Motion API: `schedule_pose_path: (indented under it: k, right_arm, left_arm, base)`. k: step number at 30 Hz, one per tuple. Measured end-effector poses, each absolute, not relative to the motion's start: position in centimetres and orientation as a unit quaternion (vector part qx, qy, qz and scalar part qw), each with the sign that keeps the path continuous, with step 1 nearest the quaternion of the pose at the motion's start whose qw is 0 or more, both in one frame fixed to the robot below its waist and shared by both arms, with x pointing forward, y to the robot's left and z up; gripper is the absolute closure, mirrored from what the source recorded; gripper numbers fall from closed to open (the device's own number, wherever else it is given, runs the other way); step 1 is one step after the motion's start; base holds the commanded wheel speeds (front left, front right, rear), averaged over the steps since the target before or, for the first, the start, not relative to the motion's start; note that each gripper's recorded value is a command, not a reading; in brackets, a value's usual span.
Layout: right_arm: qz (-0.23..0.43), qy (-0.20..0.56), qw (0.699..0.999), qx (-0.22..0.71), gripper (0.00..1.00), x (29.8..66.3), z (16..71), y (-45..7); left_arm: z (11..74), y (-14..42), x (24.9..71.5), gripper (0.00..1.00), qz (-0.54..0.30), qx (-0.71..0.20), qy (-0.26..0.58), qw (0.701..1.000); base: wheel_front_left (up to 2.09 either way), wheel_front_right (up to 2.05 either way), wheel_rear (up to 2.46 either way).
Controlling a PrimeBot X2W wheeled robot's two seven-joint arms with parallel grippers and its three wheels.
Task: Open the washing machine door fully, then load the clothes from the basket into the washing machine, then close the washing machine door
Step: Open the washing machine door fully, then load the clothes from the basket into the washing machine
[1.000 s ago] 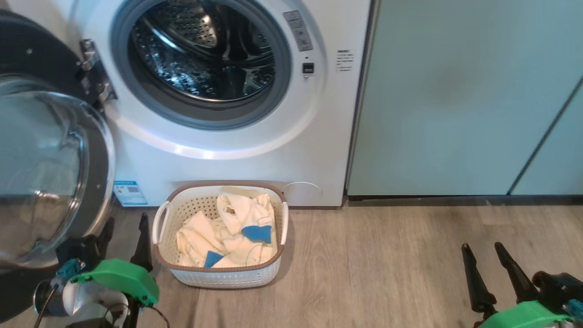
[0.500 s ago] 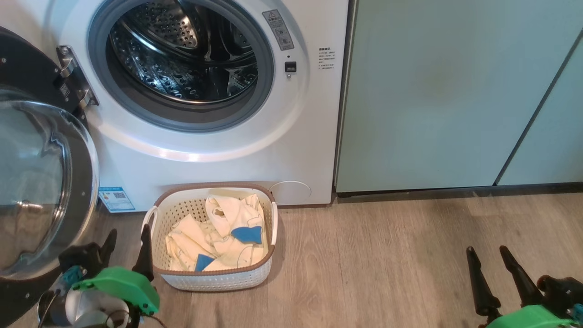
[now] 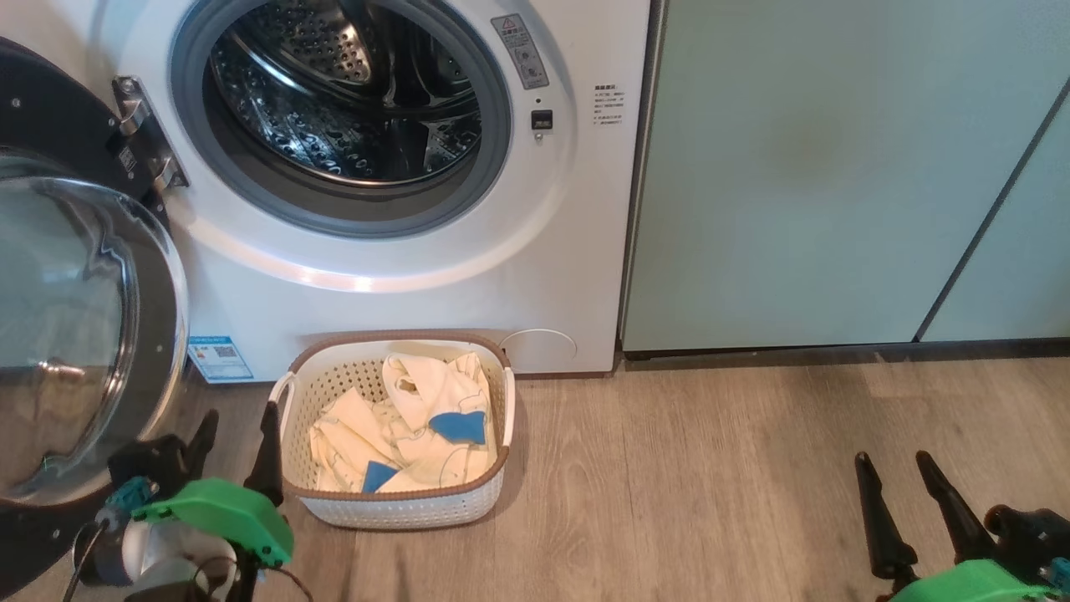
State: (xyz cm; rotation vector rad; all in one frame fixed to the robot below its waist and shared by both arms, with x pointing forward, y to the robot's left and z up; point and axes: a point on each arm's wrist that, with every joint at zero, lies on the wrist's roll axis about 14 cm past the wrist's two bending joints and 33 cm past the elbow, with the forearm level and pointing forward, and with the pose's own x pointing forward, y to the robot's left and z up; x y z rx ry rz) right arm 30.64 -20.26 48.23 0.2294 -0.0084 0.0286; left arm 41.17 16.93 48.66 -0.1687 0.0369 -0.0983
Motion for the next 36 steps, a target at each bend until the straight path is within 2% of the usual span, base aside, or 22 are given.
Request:
schedule_pose_path:
  k: [14, 29, 36]
  right_arm:
    - [0.019, 0.003, 0.993, 0.115, 0.0, 31.0, 47.9, -19.9]
    - [0.024, 0.009, 0.993, 0.119, 0.0, 31.4, 47.6, -19.4]
    - [0.026, 0.012, 0.993, 0.119, 0.0, 31.4, 47.4, -19.3]
  left_arm:
    - [48.1, 16.9, 41.6, 0.0, -0.051, -0.097, 0.026, 0.994]
    - [47.3, 17.0, 41.5, 0.0, -0.052, -0.112, 0.039, 0.992]
    - [47.7, 16.6, 41.9, 0.0, -0.057, -0.117, 0.031, 0.991]
  base:
    - [0.49, -0.49, -0.01]
    - [1.98, -1.94, -0.04]
    - [1.29, -1.28, -0.01]
